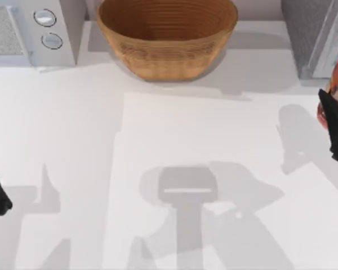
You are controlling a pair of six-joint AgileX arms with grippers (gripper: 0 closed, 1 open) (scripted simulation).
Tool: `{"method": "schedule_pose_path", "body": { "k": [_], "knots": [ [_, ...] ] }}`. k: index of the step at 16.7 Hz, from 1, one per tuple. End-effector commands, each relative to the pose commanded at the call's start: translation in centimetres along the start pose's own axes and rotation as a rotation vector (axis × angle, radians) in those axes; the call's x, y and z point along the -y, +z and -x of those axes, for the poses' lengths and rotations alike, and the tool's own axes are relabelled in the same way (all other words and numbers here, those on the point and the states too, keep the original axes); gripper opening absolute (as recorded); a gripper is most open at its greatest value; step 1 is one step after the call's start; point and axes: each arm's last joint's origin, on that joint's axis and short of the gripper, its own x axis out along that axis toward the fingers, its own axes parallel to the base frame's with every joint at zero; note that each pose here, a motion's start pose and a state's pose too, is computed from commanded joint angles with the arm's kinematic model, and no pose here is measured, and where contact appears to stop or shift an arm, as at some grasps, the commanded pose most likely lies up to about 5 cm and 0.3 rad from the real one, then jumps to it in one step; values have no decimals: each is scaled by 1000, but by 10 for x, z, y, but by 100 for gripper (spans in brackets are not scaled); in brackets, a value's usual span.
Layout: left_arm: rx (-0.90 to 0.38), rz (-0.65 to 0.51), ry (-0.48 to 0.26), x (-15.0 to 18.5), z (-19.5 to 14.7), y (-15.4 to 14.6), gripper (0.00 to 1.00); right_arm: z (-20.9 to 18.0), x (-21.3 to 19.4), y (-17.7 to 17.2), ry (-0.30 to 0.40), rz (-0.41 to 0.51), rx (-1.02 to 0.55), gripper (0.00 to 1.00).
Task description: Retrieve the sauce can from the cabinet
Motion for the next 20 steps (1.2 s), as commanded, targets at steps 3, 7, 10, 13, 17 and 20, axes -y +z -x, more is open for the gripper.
{"method": "schedule_pose_path", "body": {
  "k": [3,7,10,13,17,20],
  "knots": [
    [0,0,0,0,0,0,100,-12,3,-12,50,-3,-2,0],
    [0,0,0,0,0,0,100,-27,5,-30,114,-4,0,0],
    [0,0,0,0,0,0,100,-36,7,-47,162,-6,-2,0],
    [0,0,0,0,0,0,100,-43,7,-68,214,-11,-6,0],
    [0,0,0,0,0,0,100,-48,5,-82,260,-10,0,0],
    [0,0,0,0,0,0,100,-48,5,-82,262,-9,1,0]
  ]
}}
